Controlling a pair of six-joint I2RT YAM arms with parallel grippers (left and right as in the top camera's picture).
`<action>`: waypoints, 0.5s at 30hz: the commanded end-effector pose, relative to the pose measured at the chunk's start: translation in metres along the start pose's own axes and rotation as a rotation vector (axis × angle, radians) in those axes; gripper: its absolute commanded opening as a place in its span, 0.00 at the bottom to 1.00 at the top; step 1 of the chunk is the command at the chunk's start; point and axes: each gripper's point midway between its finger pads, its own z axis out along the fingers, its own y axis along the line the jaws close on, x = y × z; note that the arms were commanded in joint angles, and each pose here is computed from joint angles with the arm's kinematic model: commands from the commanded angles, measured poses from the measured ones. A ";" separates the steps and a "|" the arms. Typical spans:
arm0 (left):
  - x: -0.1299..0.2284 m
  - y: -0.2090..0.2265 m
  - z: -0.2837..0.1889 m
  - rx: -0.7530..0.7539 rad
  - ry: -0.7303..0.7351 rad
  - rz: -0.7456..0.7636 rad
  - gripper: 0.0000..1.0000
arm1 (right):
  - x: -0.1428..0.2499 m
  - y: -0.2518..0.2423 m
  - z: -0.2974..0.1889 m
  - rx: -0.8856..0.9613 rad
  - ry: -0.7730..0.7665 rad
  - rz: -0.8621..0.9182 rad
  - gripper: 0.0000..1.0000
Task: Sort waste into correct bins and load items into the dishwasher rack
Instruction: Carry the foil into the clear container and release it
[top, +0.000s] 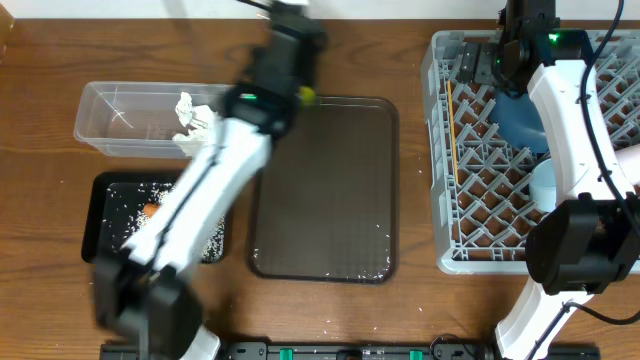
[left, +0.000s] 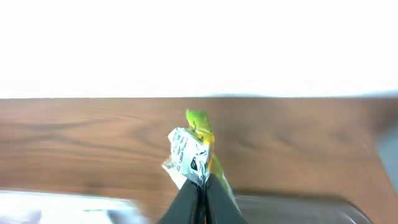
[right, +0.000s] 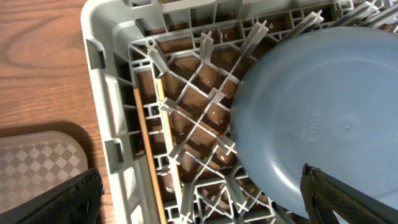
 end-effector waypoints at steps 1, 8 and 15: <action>0.004 0.078 0.004 -0.222 0.031 -0.129 0.06 | 0.000 0.001 -0.003 0.006 -0.006 0.006 0.99; 0.069 0.178 0.022 -0.423 0.248 -0.406 0.06 | 0.000 0.001 -0.003 0.006 -0.006 0.006 0.99; 0.105 0.203 0.051 -0.375 0.367 -0.503 0.80 | 0.000 0.001 -0.003 0.006 -0.006 0.006 0.99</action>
